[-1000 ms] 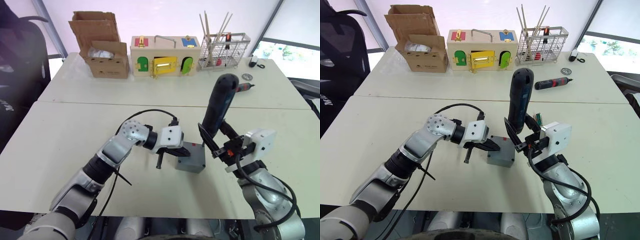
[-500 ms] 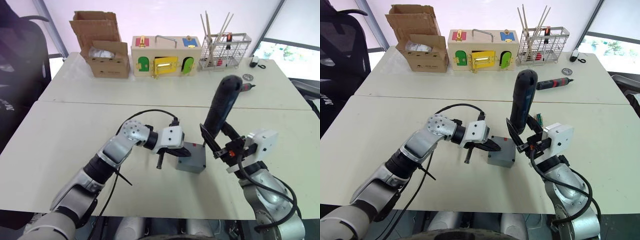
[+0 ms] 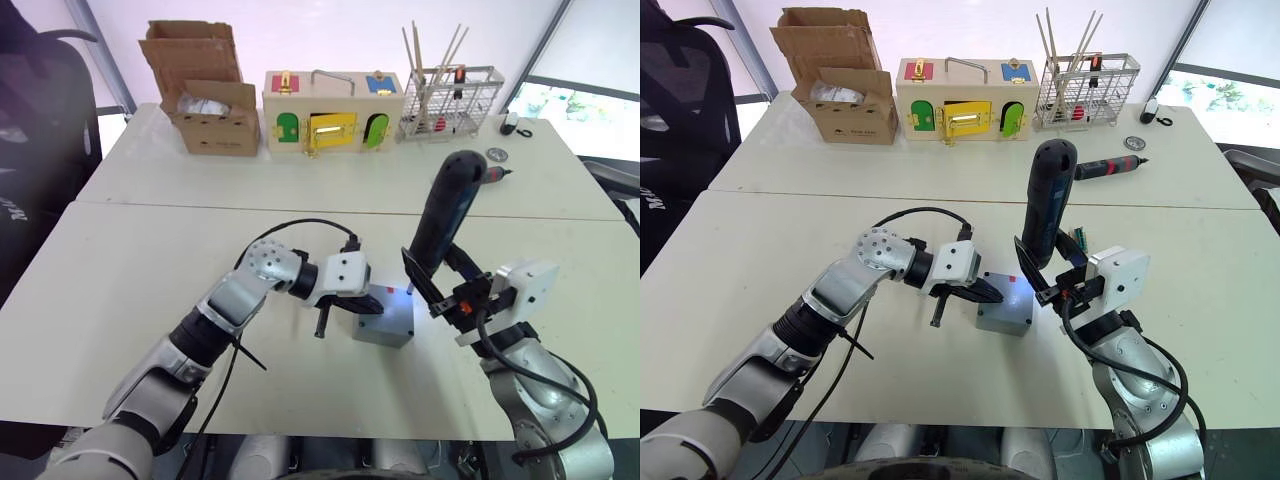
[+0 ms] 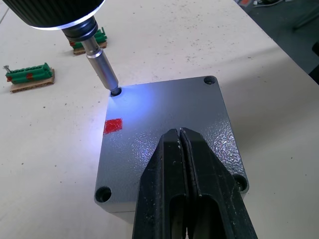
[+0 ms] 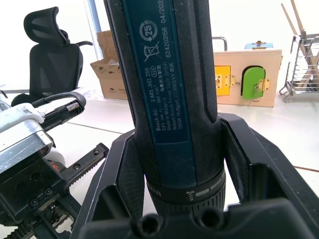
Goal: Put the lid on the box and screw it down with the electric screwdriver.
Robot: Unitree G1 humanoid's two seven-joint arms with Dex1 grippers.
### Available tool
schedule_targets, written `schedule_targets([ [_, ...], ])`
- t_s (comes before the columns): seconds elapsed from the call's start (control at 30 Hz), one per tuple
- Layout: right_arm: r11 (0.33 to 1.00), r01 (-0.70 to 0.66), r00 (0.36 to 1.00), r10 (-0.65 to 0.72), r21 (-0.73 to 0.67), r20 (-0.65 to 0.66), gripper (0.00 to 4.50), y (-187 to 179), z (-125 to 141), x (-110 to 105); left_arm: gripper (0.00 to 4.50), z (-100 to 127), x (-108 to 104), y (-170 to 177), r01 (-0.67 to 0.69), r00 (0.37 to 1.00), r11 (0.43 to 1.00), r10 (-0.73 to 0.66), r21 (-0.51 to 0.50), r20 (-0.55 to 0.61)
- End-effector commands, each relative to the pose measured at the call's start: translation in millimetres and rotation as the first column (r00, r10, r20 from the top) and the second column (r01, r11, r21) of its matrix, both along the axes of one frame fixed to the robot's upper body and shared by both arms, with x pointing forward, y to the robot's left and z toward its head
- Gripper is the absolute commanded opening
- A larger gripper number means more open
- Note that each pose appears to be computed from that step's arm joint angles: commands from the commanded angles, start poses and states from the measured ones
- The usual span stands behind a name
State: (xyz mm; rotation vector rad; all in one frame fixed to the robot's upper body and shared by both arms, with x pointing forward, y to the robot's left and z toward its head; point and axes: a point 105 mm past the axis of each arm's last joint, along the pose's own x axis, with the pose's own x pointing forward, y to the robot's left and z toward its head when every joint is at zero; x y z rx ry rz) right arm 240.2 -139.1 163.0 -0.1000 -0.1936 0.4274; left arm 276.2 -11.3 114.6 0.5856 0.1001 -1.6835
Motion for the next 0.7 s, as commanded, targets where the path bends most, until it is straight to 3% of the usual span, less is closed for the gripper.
schedule_targets([
  [0.03,0.999,0.032,0.977,-0.037,-0.03,-0.21,1.9,-9,-47,-1,0.0,-19,2,7,-0.032,0.999,0.997,0.034,0.076,-0.026],
  [0.2,0.999,0.034,0.983,-0.04,-0.036,-0.177,1.9,-12,-36,2,0.0,-19,3,7,-0.034,0.999,0.997,0.036,0.075,-0.028],
  [0.43,0.999,0.003,0.995,-0.008,-0.05,-0.094,1.9,-13,1,6,0.0,-19,3,6,-0.041,0.999,0.997,0.043,0.063,-0.029],
  [0.5,0.999,-0.033,0.997,0.03,-0.03,-0.069,1.9,-9,19,4,0.0,-10,8,5,-0.062,0.998,0.998,0.063,0.015,-0.018],
  [0.6,0.992,-0.13,0.991,0.13,0.002,-0.044,1.9,-4,46,-2,0.0,16,13,4,-0.107,0.991,0.989,0.098,-0.105,-0.092],
  [0.7,0.984,-0.179,0.984,0.179,0.011,-0.016,1.9,-7,74,-2,0.0,30,11,9,-0.114,0.986,0.983,0.094,-0.147,-0.139],
])
